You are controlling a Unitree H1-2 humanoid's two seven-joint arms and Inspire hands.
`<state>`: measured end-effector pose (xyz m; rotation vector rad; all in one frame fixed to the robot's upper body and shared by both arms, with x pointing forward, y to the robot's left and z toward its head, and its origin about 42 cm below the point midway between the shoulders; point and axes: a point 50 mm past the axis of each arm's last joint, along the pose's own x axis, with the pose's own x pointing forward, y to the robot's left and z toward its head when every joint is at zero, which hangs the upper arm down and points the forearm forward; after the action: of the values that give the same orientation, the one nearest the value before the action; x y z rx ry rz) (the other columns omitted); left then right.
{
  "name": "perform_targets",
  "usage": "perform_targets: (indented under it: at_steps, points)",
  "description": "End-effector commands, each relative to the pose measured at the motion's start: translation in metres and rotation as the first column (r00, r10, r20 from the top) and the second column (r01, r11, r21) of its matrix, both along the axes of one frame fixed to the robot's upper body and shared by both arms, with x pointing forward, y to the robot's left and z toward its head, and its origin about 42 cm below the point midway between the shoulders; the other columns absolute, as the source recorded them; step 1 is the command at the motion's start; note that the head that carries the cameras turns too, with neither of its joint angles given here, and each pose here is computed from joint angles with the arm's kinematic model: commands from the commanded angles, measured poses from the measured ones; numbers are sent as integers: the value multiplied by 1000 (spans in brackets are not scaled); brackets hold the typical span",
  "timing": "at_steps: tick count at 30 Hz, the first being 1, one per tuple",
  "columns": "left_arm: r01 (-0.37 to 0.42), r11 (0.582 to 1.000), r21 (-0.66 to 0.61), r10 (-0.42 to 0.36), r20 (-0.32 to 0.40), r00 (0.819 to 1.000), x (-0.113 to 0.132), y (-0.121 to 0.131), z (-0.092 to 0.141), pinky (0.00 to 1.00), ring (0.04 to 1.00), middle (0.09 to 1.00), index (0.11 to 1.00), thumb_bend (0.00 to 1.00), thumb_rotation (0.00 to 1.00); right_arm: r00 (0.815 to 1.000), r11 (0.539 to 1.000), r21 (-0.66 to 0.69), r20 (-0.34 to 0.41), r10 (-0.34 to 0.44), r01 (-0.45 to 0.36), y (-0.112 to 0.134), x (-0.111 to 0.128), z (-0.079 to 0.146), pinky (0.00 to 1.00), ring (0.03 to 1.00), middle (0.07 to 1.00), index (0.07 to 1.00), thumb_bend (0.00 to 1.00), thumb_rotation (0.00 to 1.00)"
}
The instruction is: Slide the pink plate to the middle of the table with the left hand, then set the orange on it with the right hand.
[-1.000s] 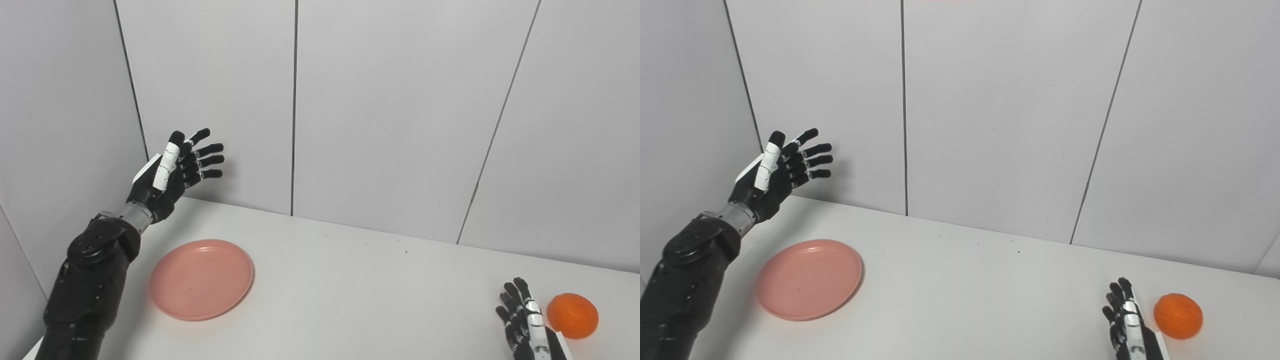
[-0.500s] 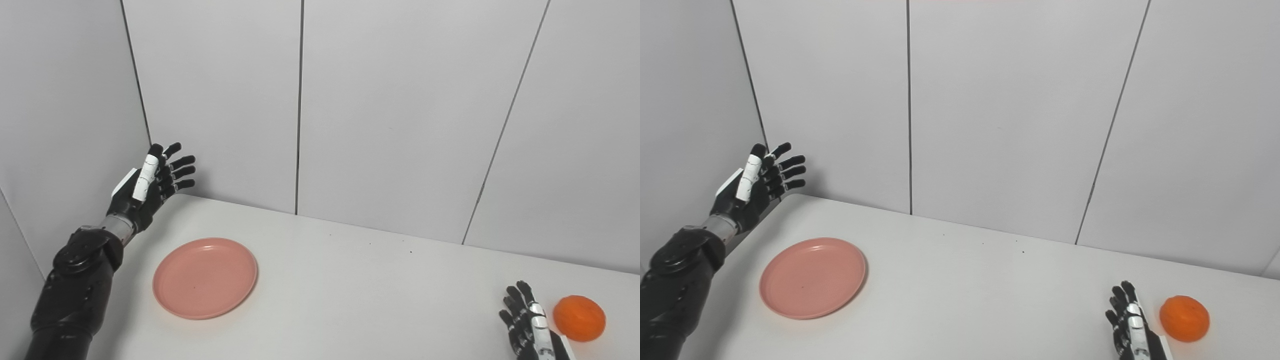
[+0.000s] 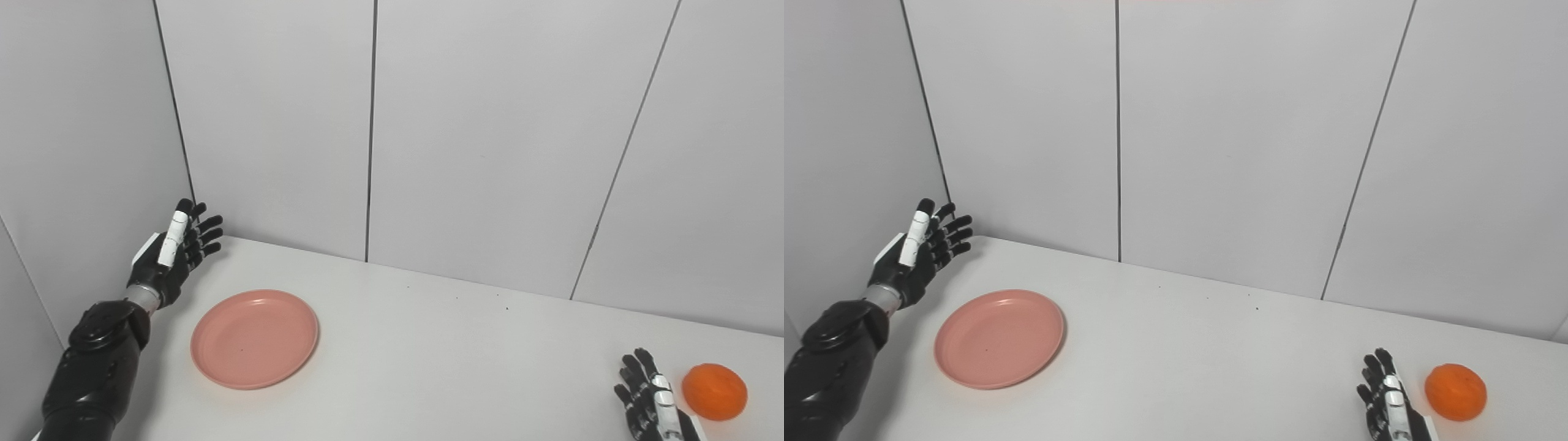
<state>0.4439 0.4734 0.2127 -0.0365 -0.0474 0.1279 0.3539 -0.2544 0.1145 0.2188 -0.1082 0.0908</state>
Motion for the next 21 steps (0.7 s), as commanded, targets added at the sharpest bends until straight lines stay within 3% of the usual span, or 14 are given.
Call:
perform_targets:
  at_steps: [1, 9, 14, 17, 21]
  points:
    - [-2, 999, 32, -2, 115, 993, 10, 1, 34, 919, 926, 906, 984, 1000, 895, 993, 999, 32, -117, -5, 9, -2, -23, -34, 1000, 1000, 966, 968, 620, 898]
    - [-3, 1000, 21, 1, 100, 995, 11, -1, 17, 830, 891, 887, 972, 1000, 907, 994, 999, 34, -112, 11, -7, -6, -23, -32, 1000, 1000, 984, 986, 604, 924]
    - [4, 1000, 16, -5, 86, 996, 9, 3, 5, 857, 896, 877, 952, 1000, 878, 994, 999, 36, -111, 2, 3, -5, -24, -31, 1000, 1000, 975, 977, 597, 923]
    - [11, 1000, -15, -9, 71, 997, 8, 2, -4, 780, 880, 870, 950, 1000, 870, 994, 999, 40, -113, 1, 3, -5, -23, -31, 1000, 1000, 970, 975, 595, 916]
    - [24, 1000, -9, -23, 39, 999, 6, -1, -12, 821, 880, 870, 942, 1000, 881, 994, 999, 34, -111, 2, 2, -5, -23, -29, 1000, 997, 967, 973, 602, 912]
